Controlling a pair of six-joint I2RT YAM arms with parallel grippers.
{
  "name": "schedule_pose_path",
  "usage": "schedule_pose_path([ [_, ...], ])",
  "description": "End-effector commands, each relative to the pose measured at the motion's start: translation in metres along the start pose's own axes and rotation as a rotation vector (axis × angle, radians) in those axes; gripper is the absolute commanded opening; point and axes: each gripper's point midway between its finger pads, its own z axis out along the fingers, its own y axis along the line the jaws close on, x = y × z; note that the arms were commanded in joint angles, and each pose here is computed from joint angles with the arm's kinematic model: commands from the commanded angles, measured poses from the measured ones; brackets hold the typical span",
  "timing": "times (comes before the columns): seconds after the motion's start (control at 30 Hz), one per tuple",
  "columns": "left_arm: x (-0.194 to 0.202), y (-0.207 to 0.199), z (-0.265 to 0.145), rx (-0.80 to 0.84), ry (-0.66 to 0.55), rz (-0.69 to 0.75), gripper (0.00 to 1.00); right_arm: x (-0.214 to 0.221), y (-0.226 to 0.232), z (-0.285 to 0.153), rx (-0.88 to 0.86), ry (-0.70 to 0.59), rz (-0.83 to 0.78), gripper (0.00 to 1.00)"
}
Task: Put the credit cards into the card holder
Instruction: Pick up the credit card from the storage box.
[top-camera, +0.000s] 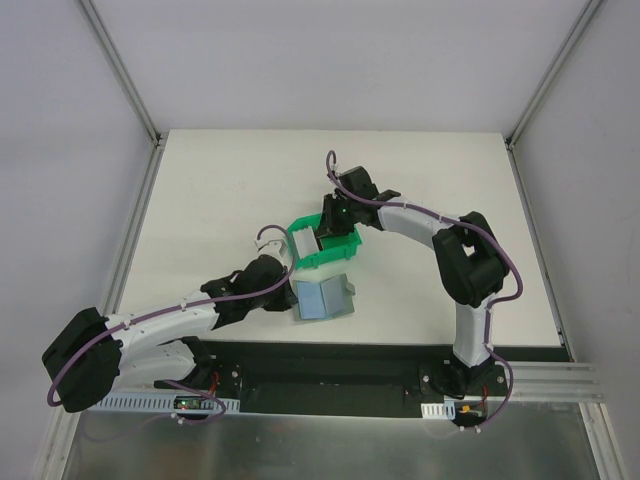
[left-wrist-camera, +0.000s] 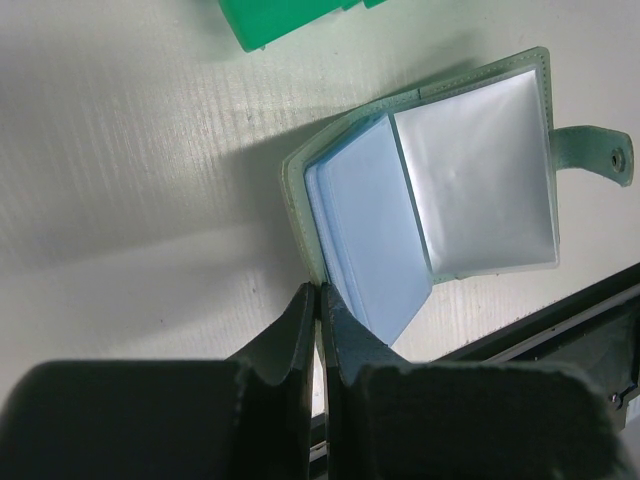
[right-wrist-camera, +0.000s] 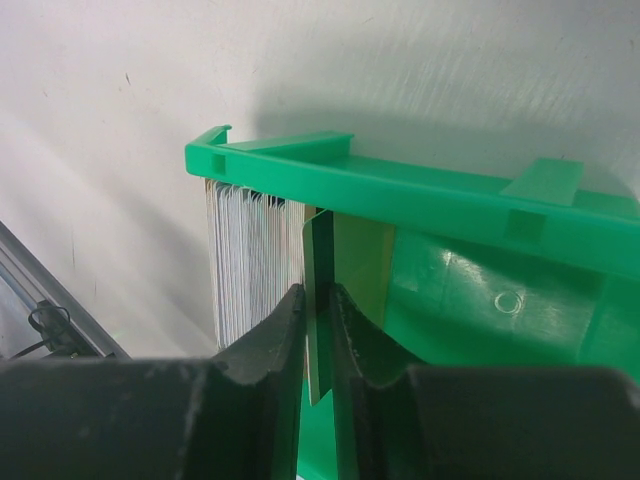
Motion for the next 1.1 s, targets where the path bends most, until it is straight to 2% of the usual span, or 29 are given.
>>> schedule_pose_path([
  [0.0,-0.006,-0.007,-0.002,0.020,-0.007,0.022,0.00,-0.012,0.017,-0.019,-0.034,-0.045,-0.031,0.15],
  [0.37,-0.002,-0.004,0.000,0.009,0.004,0.020,0.00,-0.003,-0.004,-0.006,0.056,-0.013,-0.055,0.00],
  [0.47,-0.003,-0.004,0.000,0.007,0.001,0.020,0.00,-0.004,-0.007,-0.006,0.076,-0.025,-0.057,0.00],
  [0.77,-0.001,-0.001,0.001,-0.002,0.006,0.028,0.00,-0.047,0.008,-0.063,0.131,-0.203,-0.150,0.00],
  [1.07,0.005,0.003,0.003,-0.004,0.015,0.035,0.00,-0.050,0.024,-0.109,0.077,-0.269,-0.153,0.00],
])
